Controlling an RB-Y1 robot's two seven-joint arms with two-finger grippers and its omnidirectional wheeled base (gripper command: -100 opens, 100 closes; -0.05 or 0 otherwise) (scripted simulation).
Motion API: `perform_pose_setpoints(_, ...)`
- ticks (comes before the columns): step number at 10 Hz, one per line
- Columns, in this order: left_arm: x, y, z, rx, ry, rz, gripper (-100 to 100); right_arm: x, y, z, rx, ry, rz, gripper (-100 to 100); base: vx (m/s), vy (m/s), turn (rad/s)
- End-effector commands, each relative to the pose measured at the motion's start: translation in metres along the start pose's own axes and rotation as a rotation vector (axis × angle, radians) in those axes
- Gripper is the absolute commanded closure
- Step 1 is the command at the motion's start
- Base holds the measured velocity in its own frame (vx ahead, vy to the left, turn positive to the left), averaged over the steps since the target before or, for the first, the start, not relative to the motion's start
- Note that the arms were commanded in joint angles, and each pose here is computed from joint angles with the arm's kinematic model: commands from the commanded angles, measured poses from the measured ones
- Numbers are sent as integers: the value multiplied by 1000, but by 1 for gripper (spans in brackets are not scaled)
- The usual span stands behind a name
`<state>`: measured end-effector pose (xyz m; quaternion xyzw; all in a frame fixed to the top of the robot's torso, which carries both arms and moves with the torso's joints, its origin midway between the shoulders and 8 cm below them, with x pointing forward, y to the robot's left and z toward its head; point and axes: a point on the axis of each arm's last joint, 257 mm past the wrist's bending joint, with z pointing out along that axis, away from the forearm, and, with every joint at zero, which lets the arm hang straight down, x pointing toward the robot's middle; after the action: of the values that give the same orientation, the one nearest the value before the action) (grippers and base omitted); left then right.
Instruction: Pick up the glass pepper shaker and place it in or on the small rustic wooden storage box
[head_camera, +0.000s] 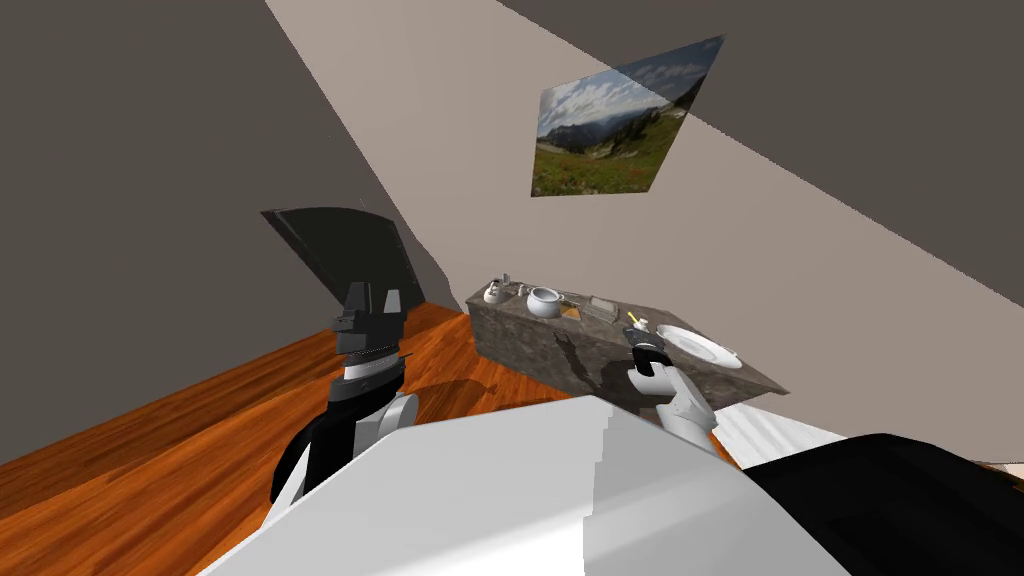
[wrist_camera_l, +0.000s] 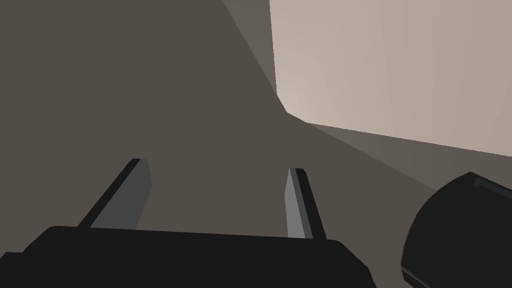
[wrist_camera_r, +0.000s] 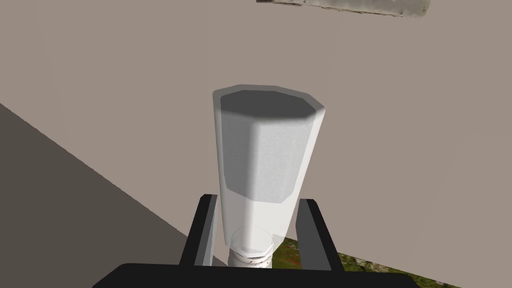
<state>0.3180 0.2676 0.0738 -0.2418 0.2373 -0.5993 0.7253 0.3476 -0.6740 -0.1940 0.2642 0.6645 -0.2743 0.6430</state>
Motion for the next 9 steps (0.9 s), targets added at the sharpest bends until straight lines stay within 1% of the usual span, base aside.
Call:
perform_pose_setpoints(1, 0, 0, 0, 0, 0, 0, 0, -1, -18, 5, 46, 13, -11, 100, 173, -103, 211)
perform_pose_setpoints(4, 0, 0, 0, 0, 0, 0, 0, -1, -49, 15, 128, 38, -26, 100, 148, -130, 250)
perform_pose_setpoints(9, 0, 0, 0, 0, 0, 0, 0, -2, -98, 25, 254, 81, -38, 100, 136, -162, 208)
